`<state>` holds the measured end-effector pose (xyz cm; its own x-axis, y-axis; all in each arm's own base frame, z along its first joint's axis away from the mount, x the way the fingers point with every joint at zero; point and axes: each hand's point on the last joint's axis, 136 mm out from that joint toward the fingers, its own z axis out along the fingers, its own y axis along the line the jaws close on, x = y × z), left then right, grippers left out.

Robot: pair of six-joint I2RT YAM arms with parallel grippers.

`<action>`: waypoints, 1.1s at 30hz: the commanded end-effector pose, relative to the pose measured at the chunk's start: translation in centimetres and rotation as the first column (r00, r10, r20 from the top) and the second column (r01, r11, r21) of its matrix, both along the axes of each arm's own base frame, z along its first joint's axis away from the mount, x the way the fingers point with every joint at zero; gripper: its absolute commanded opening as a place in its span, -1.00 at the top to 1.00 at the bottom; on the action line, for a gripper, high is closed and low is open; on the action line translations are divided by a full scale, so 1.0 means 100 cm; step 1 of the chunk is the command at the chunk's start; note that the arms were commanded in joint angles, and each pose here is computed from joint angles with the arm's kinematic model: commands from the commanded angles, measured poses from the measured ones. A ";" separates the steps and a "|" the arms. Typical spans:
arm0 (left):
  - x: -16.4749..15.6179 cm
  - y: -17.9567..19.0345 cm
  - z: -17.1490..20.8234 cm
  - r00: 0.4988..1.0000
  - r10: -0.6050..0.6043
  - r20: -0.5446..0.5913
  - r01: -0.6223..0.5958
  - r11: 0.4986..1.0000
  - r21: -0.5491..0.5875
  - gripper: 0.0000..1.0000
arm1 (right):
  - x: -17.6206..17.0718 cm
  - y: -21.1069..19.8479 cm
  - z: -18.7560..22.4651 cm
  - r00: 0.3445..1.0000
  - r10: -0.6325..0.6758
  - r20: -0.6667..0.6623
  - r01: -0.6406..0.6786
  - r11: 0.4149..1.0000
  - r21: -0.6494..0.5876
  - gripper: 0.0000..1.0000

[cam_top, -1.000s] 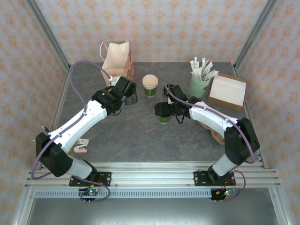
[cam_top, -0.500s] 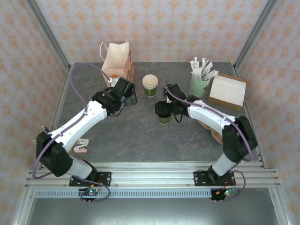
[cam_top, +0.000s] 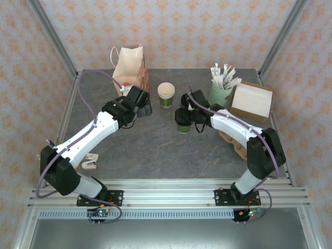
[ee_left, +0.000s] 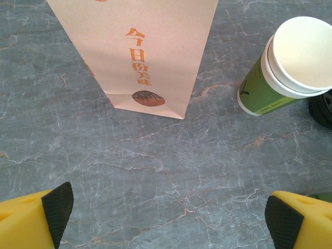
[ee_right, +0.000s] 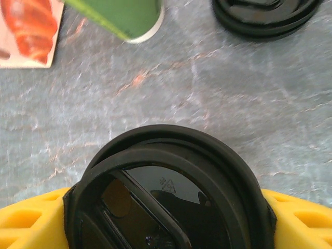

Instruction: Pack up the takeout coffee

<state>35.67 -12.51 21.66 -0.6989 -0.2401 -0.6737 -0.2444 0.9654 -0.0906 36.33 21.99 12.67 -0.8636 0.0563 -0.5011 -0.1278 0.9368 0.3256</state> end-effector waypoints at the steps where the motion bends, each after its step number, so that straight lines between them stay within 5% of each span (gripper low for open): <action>1: 0.001 0.004 0.002 1.000 0.020 0.019 -0.020 1.000 -0.007 -1.00 | 0.027 -0.005 0.007 0.997 -0.063 0.044 0.062 0.997 0.037 -0.54; 12: 0.003 0.010 0.004 0.999 0.037 0.029 -0.037 0.999 0.029 -1.00 | 0.124 -0.040 -0.009 0.956 -0.280 0.085 0.278 0.960 0.027 -0.56; 19: 0.009 0.013 0.008 0.998 0.045 0.050 -0.047 0.997 0.057 -1.00 | 0.170 -0.048 -0.009 0.939 -0.318 0.131 0.327 0.943 -0.053 -0.61; 33: 0.009 0.018 0.010 0.997 0.045 0.054 -0.049 0.996 0.073 -1.00 | 0.245 -0.034 -0.011 0.921 -0.361 0.147 0.367 0.930 -0.016 -0.66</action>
